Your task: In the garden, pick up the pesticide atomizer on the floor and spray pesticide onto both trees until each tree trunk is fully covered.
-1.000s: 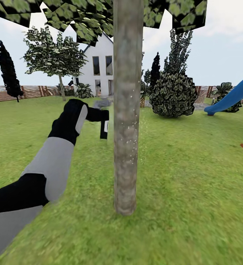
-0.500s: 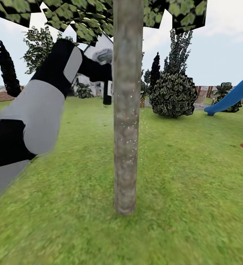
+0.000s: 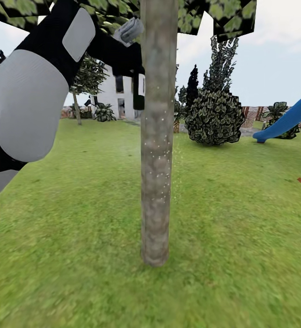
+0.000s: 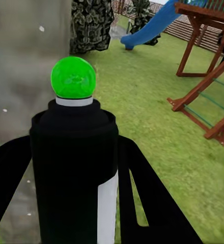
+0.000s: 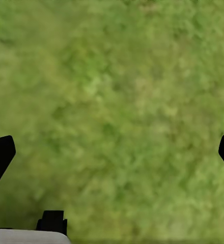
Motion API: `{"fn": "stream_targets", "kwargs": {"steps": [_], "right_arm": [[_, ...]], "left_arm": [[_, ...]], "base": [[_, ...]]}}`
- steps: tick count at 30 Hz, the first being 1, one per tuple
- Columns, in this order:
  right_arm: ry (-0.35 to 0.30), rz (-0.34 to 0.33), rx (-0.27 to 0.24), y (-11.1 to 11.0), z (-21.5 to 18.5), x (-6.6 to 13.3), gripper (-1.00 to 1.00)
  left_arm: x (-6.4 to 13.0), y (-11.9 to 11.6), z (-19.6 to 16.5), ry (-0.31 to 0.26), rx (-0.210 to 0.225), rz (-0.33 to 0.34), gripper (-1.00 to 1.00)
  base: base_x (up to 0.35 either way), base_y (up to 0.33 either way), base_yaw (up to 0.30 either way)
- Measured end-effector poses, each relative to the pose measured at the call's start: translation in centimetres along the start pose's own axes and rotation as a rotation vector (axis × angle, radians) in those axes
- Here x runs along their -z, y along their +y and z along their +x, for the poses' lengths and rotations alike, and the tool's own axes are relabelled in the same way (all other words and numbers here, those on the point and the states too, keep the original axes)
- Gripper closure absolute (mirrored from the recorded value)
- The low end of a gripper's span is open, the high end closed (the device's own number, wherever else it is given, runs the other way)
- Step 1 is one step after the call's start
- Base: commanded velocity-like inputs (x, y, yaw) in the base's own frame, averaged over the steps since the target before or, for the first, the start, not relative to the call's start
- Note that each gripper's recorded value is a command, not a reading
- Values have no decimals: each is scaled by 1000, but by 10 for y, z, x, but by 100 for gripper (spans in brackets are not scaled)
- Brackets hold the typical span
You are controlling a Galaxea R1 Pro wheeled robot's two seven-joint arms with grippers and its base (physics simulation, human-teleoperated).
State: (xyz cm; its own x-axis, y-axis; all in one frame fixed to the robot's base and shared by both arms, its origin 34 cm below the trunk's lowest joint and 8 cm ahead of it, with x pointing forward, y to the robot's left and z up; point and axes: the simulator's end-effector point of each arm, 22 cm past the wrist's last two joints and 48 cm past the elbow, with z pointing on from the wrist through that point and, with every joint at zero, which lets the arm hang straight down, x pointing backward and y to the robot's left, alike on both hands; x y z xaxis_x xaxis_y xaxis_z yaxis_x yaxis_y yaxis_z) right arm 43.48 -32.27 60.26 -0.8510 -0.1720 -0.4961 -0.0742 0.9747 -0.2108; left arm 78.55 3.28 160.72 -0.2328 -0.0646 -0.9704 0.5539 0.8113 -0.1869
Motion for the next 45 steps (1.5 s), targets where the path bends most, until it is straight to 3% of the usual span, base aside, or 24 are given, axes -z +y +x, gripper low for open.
{"fn": "stream_targets", "kwargs": {"steps": [4,10,12,15,19,24,28,34,42,45], "right_arm": [[0,0,0,0,0,0,-100],[0,0,0,0,0,0,-100],[0,0,0,0,0,0,-100],[0,-1,0,0,0,0,-100],[0,0,0,0,0,0,-100],[0,0,0,0,0,0,-100],[0,0,0,0,0,0,-100],[0,0,0,0,0,0,-100],[0,0,0,0,0,0,-100],[0,0,0,0,0,0,-100]], "left_arm": [[-15,11,29,72,38,-10,100],[-21,25,41,99,54,-54,100],[-23,37,44,97,50,-102,100],[-32,49,65,139,76,-130,100],[-37,41,65,117,120,-84,100],[-45,47,80,133,144,-85,100],[-47,50,75,102,139,-94,100],[-49,52,78,105,138,-98,100],[-68,70,123,146,173,-108,100],[-75,78,133,135,181,-114,100]], "base": [[0,0,0],[0,0,0],[0,0,0],[0,0,0],[0,0,0],[0,0,0],[0,0,0],[0,0,0],[0,0,0],[0,0,0]]}}
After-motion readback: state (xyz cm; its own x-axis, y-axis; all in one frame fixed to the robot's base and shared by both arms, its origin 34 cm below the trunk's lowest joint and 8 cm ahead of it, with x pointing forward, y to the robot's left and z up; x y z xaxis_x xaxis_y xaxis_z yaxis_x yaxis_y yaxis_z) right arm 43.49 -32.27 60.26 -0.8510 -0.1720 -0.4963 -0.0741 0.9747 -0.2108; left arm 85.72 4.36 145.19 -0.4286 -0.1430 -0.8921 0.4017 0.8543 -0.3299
